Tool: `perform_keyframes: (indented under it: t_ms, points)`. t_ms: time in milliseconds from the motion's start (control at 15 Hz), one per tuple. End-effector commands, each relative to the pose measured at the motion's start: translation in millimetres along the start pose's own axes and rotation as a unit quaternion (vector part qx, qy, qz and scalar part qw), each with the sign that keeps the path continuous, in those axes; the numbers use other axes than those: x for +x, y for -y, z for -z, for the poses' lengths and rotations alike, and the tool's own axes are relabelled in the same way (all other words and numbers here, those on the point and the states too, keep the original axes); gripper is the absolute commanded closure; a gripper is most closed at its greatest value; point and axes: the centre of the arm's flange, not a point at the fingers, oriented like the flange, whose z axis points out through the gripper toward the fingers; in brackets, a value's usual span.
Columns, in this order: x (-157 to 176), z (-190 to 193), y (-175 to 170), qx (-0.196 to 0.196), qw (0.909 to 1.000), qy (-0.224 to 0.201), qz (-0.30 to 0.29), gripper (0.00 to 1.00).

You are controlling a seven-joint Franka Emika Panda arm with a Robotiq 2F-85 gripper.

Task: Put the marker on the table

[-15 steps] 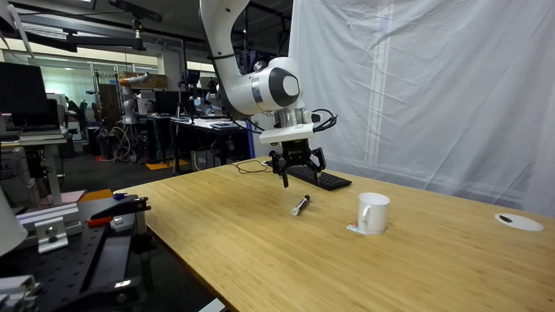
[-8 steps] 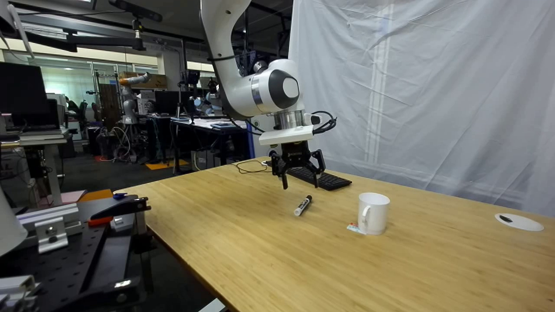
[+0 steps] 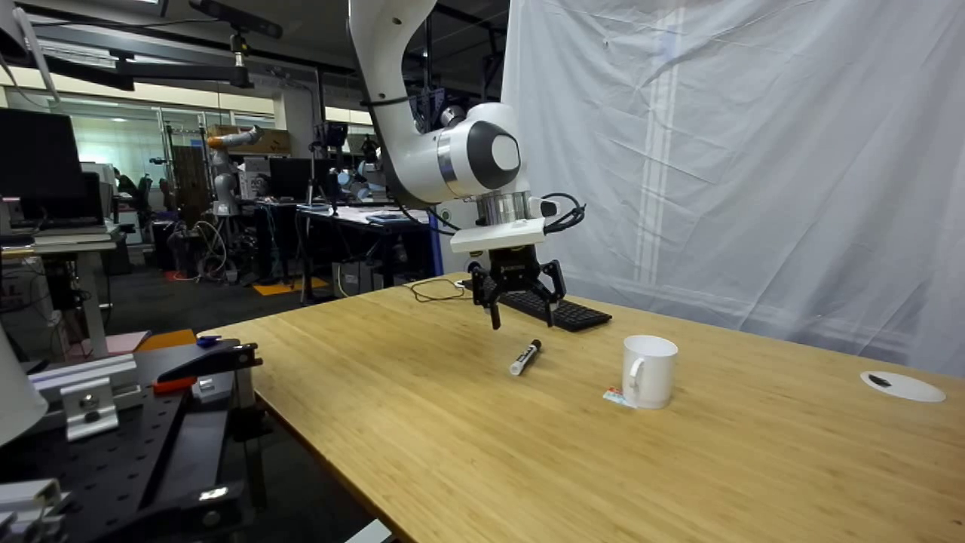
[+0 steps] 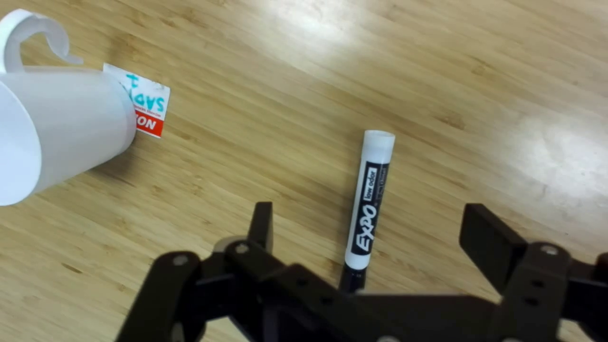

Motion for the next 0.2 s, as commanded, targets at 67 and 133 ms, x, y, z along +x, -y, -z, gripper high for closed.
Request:
perform_keyframes:
  t_ms: [67,133]
  points:
    - [0.0,0.0,0.0,0.000,1.0000,0.000,0.000,0.00]
    - [0.0,0.0,0.0,0.000,1.0000,0.000,0.000,0.00]
